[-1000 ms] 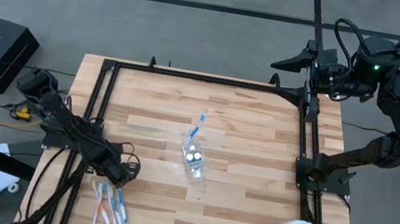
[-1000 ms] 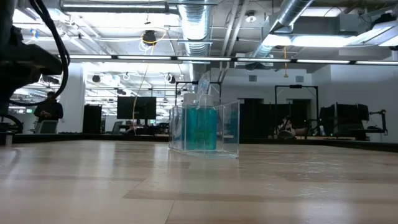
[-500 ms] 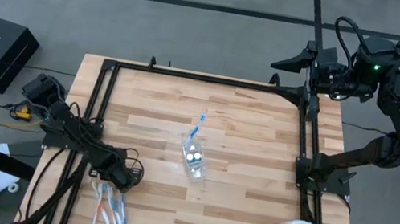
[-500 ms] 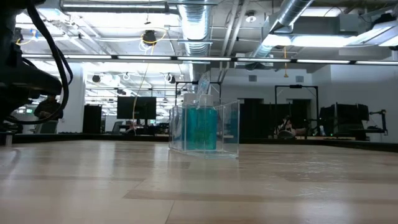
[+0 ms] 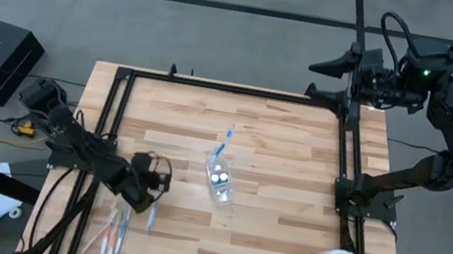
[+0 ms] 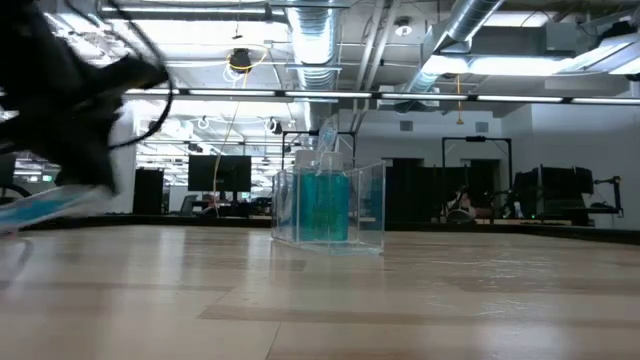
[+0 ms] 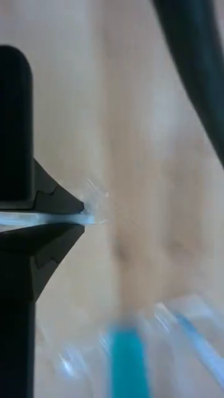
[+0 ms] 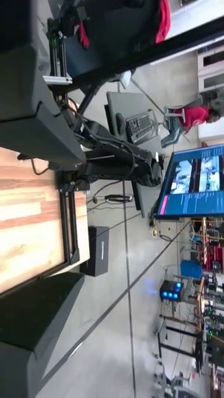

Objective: Pick & Place toothbrushing station
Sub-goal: Put the right blue toothbrush into the transparent organizer

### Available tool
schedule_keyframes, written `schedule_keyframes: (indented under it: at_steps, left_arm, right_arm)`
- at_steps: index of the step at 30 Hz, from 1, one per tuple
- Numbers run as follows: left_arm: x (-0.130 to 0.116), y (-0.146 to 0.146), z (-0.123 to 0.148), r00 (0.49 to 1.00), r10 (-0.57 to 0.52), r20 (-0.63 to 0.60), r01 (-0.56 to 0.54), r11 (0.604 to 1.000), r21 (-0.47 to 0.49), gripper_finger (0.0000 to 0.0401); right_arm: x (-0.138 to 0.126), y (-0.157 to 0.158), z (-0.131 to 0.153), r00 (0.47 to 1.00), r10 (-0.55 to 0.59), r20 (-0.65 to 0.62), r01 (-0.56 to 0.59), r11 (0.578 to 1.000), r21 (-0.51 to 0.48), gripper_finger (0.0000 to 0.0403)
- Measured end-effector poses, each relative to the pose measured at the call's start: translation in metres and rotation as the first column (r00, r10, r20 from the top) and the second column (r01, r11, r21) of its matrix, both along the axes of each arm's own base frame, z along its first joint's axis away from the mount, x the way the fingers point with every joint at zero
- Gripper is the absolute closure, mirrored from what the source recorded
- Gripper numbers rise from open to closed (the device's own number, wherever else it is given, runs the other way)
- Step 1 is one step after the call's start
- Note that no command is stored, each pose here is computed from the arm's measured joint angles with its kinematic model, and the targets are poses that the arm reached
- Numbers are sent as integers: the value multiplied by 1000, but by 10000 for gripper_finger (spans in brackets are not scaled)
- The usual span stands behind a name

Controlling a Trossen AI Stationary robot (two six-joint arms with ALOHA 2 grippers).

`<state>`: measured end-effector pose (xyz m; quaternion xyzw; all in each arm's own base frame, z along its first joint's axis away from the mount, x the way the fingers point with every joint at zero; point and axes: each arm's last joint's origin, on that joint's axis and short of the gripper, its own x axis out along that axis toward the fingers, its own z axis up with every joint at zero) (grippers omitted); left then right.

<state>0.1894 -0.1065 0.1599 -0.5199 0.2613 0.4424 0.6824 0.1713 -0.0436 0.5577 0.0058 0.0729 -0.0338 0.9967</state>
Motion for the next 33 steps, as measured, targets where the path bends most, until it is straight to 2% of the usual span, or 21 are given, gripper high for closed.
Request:
schedule_keyframes:
  at_steps: [5, 9, 12, 16, 20, 24, 27, 33]
  left_arm:
    - [4, 20, 27, 979, 26, 200, -68, 976, 207, 394]
    - [8, 33, 55, 942, -16, 334, -114, 924, 366, 394]
    - [13, 42, 76, 920, -59, 386, -147, 863, 483, 394]
    - [27, 53, 98, 923, -147, 356, -122, 766, 631, 394]
    - [44, 64, 113, 925, -196, 325, -125, 652, 748, 394]
    - [62, 77, 114, 915, -255, 313, -107, 595, 796, 394]
    - [76, 86, 107, 901, -290, 323, -100, 586, 804, 394]
    - [96, 94, 82, 908, -312, 281, -51, 581, 812, 394]
  right_arm:
    - [-1, -4, 1, 1000, -23, 10, 23, 1000, -3, 113]
    - [-1, -5, 2, 999, -27, 25, 27, 1000, -7, 113]
    - [-1, -5, 3, 999, -27, 30, 27, 1000, -8, 113]
    - [-1, -5, 4, 999, -26, 40, 27, 1000, -11, 113]
    - [-1, -5, 4, 999, -26, 41, 27, 1000, -12, 113]
    - [-1, -5, 4, 999, -26, 41, 27, 1000, -12, 113]
    - [-1, -5, 4, 999, -26, 41, 27, 1000, -8, 113]
    - [-1, -5, 4, 999, -27, 38, 27, 1000, 1, 113]
